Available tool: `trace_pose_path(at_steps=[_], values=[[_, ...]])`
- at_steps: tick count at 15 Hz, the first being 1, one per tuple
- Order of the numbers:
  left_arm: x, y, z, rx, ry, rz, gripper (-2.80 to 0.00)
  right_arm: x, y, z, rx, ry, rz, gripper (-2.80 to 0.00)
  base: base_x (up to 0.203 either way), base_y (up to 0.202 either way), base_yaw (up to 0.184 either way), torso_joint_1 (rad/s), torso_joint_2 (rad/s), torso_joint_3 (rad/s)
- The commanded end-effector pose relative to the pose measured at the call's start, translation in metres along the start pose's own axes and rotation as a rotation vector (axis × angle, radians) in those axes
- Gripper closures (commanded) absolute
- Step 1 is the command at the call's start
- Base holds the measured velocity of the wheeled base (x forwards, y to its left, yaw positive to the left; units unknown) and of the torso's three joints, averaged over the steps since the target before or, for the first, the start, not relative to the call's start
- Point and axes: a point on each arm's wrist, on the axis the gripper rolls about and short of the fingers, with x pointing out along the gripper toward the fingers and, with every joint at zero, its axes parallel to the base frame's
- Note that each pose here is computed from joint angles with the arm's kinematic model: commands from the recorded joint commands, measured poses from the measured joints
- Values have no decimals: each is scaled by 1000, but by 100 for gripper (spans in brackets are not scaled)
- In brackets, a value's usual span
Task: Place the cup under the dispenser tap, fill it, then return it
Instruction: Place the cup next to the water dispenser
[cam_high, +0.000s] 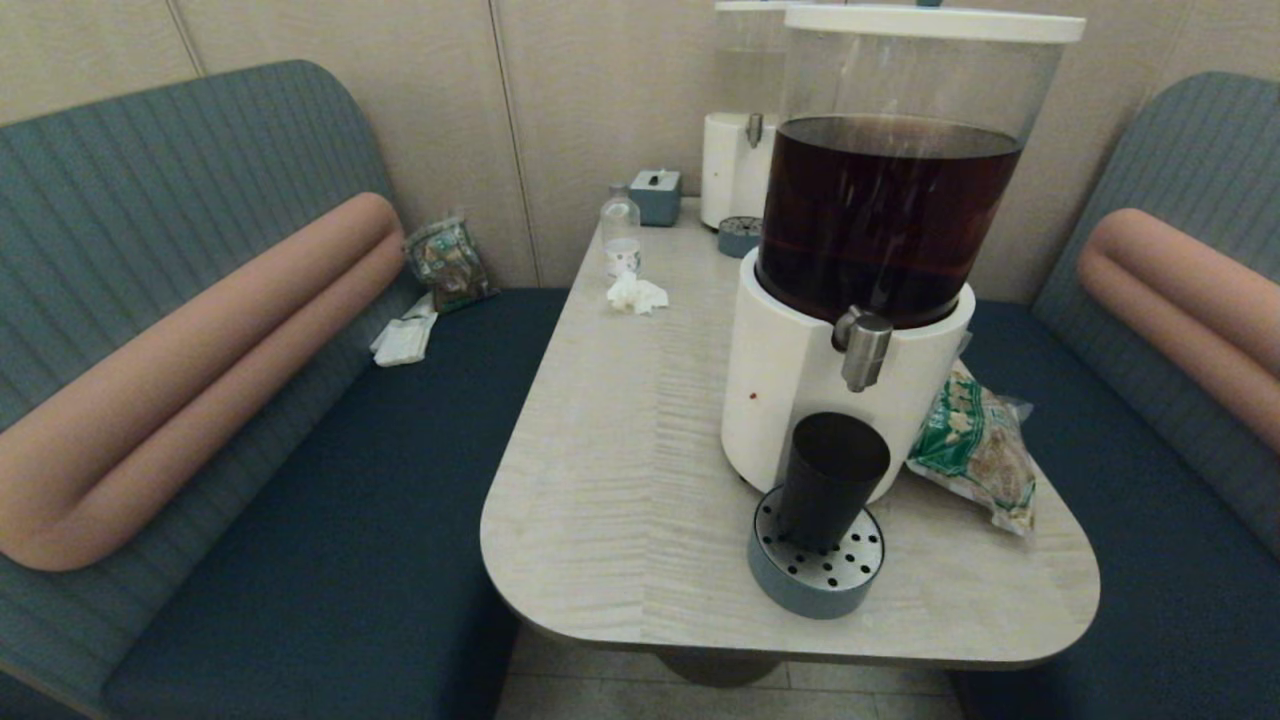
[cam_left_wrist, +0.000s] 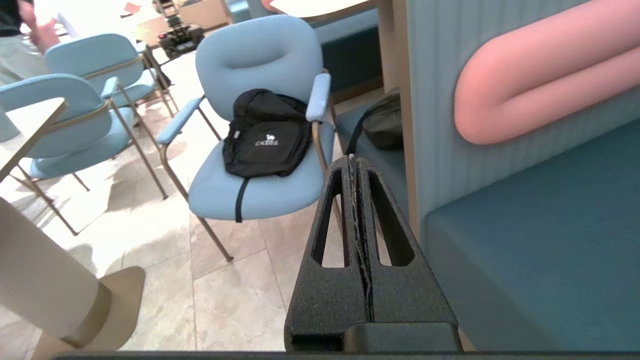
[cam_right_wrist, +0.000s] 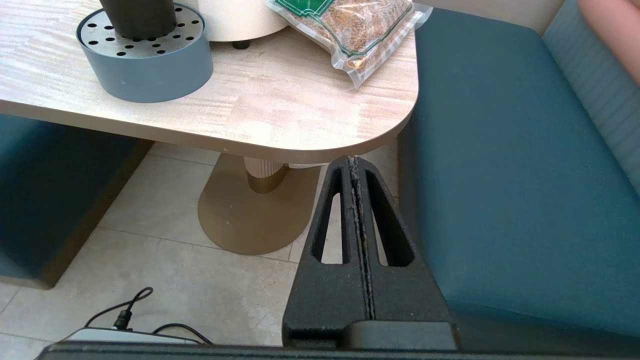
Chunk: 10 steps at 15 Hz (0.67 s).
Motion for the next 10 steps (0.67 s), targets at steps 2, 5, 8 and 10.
trace_pose_path(at_steps=[2, 5, 8, 10], values=[[2, -6, -13, 33, 15, 59, 0, 0, 0, 0, -1, -1, 1, 0, 0, 0, 0, 0, 0, 0], [2, -5, -11, 0, 1, 110, 0, 0, 0, 0, -1, -1, 1, 0, 0, 0, 0, 0, 0, 0], [2, -3, 0, -124, -70, 55, 0, 0, 0, 0, -1, -1, 1, 0, 0, 0, 0, 0, 0, 0], [1, -3, 8, -191, -145, -50, 0, 0, 0, 0, -1, -1, 1, 0, 0, 0, 0, 0, 0, 0]])
